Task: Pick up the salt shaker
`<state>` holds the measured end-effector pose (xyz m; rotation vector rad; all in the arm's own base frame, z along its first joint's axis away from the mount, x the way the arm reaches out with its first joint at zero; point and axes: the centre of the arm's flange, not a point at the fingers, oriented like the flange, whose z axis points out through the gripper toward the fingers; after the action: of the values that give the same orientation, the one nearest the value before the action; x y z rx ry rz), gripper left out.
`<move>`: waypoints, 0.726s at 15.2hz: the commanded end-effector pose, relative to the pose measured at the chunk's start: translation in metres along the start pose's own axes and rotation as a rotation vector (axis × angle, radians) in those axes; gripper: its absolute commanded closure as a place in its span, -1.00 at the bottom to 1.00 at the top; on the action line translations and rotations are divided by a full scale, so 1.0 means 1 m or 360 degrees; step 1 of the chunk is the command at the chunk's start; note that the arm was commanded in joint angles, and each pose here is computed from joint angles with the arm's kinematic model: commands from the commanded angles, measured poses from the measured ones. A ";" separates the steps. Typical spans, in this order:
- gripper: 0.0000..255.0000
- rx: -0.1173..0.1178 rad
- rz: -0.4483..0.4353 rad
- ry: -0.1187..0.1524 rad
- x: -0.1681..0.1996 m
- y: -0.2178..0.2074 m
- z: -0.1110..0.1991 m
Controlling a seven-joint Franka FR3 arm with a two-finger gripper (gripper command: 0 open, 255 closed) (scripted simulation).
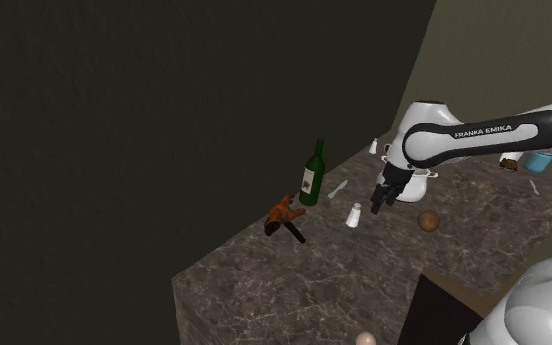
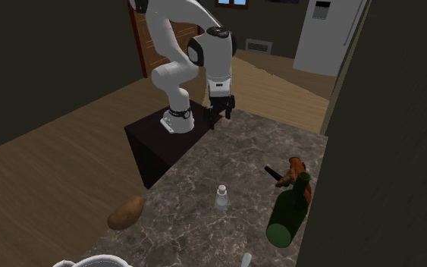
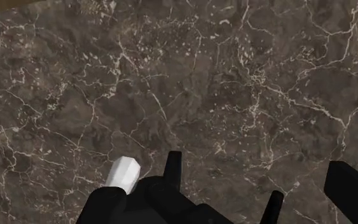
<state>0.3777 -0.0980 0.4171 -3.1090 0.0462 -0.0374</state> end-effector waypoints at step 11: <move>-1.00 -0.0082 0.0167 0.0201 0.069 0.082 0.097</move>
<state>0.4430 -0.1692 0.3268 -3.1414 0.2012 -0.2148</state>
